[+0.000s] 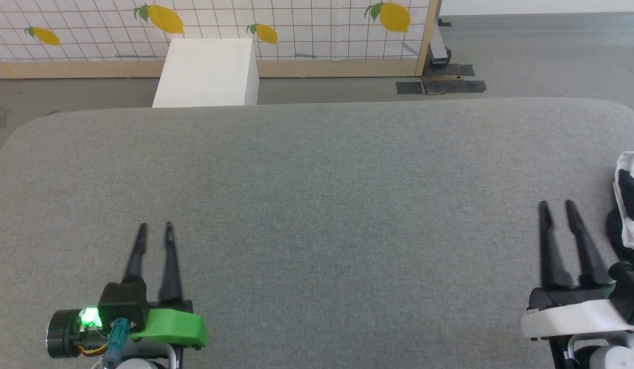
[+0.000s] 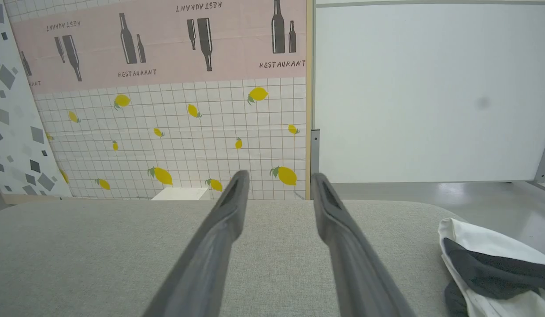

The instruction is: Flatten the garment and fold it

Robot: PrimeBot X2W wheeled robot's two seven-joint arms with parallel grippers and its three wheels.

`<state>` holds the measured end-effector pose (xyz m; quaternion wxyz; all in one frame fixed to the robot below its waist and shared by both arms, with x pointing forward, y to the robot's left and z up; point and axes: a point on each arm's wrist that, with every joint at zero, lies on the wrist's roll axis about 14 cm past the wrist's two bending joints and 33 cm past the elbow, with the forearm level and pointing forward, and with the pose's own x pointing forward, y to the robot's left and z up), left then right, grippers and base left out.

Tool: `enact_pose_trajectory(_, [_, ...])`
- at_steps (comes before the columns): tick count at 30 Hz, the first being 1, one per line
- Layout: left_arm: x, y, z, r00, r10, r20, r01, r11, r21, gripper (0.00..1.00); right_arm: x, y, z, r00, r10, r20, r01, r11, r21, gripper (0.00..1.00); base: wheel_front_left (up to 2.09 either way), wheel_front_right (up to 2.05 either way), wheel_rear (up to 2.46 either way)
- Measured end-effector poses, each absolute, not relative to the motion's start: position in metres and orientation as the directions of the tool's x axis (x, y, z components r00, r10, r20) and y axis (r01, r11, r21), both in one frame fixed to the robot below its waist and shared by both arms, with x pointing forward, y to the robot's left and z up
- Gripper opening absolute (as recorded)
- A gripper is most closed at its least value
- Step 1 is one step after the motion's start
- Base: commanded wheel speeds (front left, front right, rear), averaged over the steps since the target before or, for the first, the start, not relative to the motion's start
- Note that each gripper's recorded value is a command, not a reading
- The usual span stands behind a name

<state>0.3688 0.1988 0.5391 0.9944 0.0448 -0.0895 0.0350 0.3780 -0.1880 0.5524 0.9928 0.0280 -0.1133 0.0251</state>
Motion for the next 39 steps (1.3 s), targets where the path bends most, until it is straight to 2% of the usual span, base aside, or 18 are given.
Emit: enact_pose_trajectory(39, [0.3700, 0.1926, 0.5350, 0.991, 0.045, 0.129, -0.055, 0.996, 0.072, 0.00, 0.3759, -0.1804, 0.5452, 0.984, 0.070, 0.162, -0.076, 0.997, 0.027, 0.00, 0.00, 0.00, 0.00])
